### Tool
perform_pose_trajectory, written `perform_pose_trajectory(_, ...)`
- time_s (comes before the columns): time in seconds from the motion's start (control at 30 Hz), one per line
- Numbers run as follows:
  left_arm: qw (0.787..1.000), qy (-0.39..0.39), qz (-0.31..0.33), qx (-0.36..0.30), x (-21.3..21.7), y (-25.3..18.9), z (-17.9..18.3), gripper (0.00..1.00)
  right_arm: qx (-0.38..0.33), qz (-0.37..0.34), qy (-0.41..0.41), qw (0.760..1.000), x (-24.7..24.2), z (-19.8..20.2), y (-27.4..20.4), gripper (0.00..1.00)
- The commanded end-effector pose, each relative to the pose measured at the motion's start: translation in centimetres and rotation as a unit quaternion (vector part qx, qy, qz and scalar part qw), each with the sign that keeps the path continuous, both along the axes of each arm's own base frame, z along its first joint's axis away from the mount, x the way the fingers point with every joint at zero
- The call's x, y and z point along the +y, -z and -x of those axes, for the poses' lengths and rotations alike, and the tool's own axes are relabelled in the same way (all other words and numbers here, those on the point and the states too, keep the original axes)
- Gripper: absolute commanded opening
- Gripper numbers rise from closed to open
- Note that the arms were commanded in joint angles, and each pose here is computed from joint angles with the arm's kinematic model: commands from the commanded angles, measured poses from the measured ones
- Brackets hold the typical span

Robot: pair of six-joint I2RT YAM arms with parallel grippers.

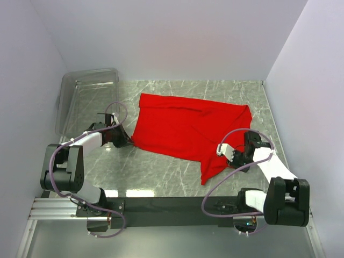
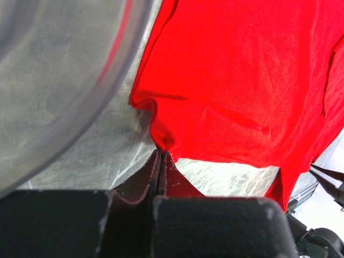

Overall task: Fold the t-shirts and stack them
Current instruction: Fold the T-shirt at the center of the board.

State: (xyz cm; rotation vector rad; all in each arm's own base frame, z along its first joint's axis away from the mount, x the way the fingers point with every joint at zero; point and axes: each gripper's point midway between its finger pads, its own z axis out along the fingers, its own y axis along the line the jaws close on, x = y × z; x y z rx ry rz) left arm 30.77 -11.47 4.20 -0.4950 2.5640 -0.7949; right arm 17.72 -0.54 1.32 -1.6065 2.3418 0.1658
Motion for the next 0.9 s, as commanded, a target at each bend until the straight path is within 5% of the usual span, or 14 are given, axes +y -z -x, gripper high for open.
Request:
perform_pose_trajectory(0.0,0.999,0.005,0.007,-0.034,-0.2,-1.9,-1.3,0.01,-0.015,-0.003,0.013,1.0,0.0,-1.1,0.1,0.17)
perform_pose_trajectory(0.13,0.999,0.001,0.007,-0.04,-0.1,-2.4,-1.3,0.01,-0.022,-0.009,0.02,1.0,0.1,-1.5,-0.4,0.0)
perform_pose_trajectory(0.47,0.999,-0.004,0.001,-0.054,0.1,-3.8,-1.5,0.01,-0.045,-0.064,0.049,0.996,0.3,-1.5,-6.0,0.0)
perform_pose_trajectory(0.87,0.997,-0.001,0.004,-0.078,0.0,-6.0,-2.7,0.01,-0.027,-0.09,0.072,0.993,0.3,-1.7,-5.8,0.05)
